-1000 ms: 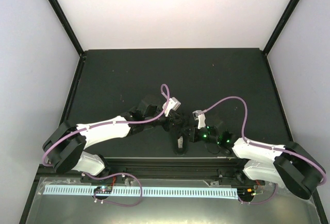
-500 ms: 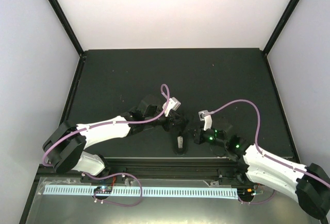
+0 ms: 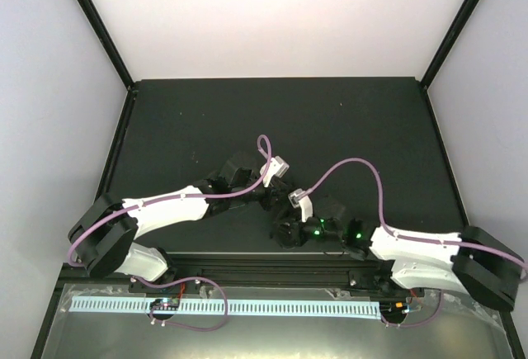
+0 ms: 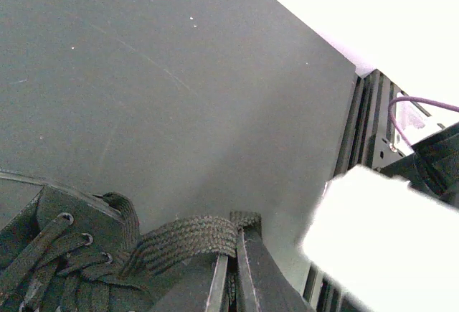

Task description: Tie the shoes

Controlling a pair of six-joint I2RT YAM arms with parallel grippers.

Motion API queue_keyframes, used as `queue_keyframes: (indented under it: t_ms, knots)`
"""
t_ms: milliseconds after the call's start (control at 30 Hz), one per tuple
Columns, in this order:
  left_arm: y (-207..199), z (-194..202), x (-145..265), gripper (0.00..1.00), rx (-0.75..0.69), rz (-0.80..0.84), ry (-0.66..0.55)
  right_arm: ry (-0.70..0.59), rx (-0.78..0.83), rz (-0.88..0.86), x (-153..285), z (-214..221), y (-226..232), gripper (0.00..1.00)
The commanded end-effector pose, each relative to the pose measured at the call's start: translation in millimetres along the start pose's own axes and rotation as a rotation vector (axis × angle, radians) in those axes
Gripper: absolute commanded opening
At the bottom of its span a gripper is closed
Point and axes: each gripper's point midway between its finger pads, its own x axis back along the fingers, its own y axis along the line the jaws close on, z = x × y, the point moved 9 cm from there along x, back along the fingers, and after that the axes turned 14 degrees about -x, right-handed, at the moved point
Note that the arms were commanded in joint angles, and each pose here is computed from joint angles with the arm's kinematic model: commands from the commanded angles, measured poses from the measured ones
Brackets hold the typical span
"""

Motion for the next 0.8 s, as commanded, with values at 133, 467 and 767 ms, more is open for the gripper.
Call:
queue_keyframes:
  t_ms: [133,467,767]
  knots:
    - [-0.8,-19.1,5.1,0.02,-0.041,-0.005,-0.056,-0.068,0.013,0.067,-4.7,-5.1,-1.0,0.45]
    - [-1.6,-19.0,7.6,0.02,-0.049,-0.006,-0.049,-0.24,0.12,0.13,56.1,-13.1,-11.2,0.88]
    - [-1.2,-18.3,8.8,0.02,-0.049,-0.013,-0.047,-0.118,0.164,-0.073,51.5,-17.8,-4.7,0.62]
